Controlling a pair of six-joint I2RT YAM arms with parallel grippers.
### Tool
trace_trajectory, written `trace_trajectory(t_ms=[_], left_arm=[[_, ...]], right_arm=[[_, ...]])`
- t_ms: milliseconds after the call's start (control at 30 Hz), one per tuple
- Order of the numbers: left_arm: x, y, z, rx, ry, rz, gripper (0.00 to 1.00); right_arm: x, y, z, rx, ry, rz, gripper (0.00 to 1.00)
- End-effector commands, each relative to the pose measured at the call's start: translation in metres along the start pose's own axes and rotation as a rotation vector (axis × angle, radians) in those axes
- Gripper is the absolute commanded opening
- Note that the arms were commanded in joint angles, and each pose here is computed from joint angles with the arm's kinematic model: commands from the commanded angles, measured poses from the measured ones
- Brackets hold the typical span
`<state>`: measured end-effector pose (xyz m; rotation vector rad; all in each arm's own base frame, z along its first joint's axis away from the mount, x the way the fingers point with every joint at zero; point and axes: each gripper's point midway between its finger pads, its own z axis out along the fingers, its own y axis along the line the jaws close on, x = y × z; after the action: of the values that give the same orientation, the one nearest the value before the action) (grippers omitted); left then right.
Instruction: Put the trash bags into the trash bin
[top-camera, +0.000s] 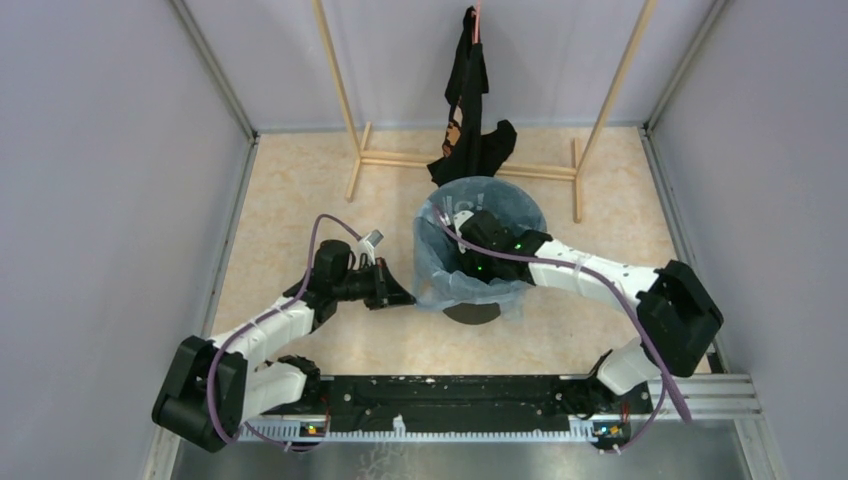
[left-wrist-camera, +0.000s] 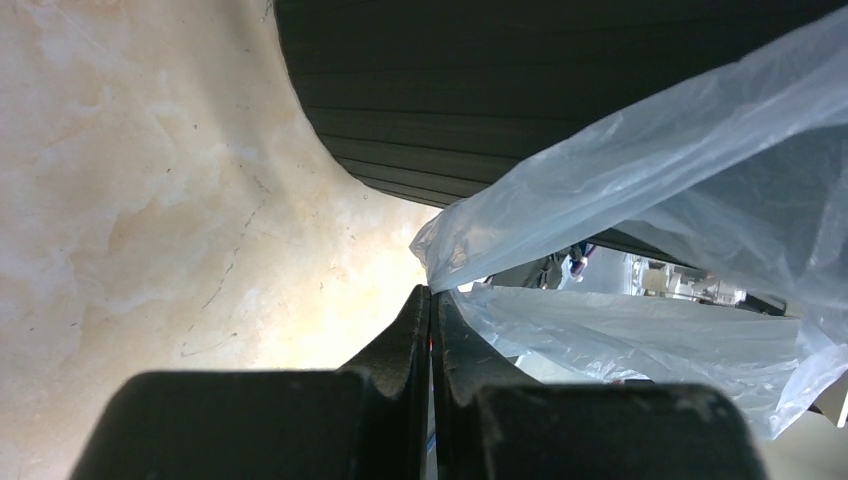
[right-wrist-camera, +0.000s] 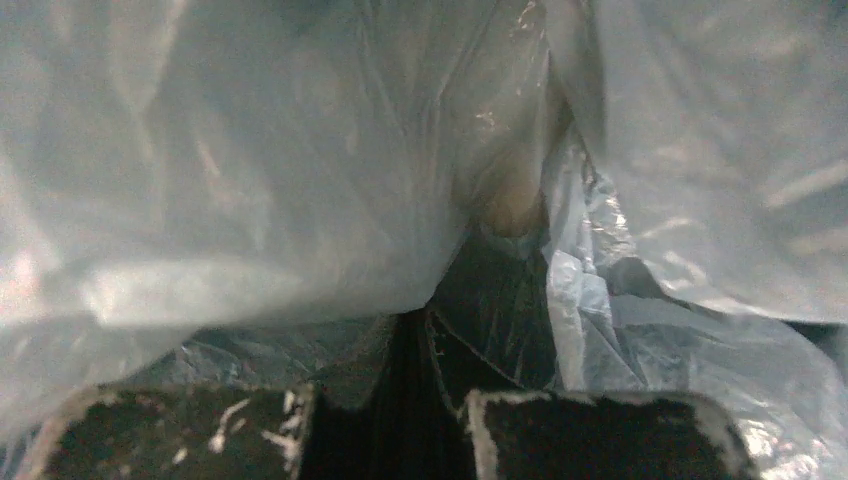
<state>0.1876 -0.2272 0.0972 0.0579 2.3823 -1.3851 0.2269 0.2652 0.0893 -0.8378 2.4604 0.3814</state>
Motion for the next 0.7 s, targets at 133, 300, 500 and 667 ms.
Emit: trace_trajectory(t_ms=[133,300,500,667], left_arm=[[-0.011,-0.02,-0.003,0.051,-0.02,0.064,0.06],[-0.013,-0.022,-0.004,0.052,-0.026,0.069,0.06],[-0.013,-0.022,-0.004,0.054,-0.022,0.071,0.06],[-0.011,-0.019,-0.004,0.048,-0.019,0.069,0.07]], right_arm=[[0.001,0.005,0.034,-0.003,0.021,0.03,0.06],[0.003,0.005,0.037,0.004,0.053,0.045,0.14],[-0.008,0.008,0.027,0.003,0.046,0.06,0.23],[-0.027,0.018,-0.005,-0.042,-0.02,0.086,0.34]])
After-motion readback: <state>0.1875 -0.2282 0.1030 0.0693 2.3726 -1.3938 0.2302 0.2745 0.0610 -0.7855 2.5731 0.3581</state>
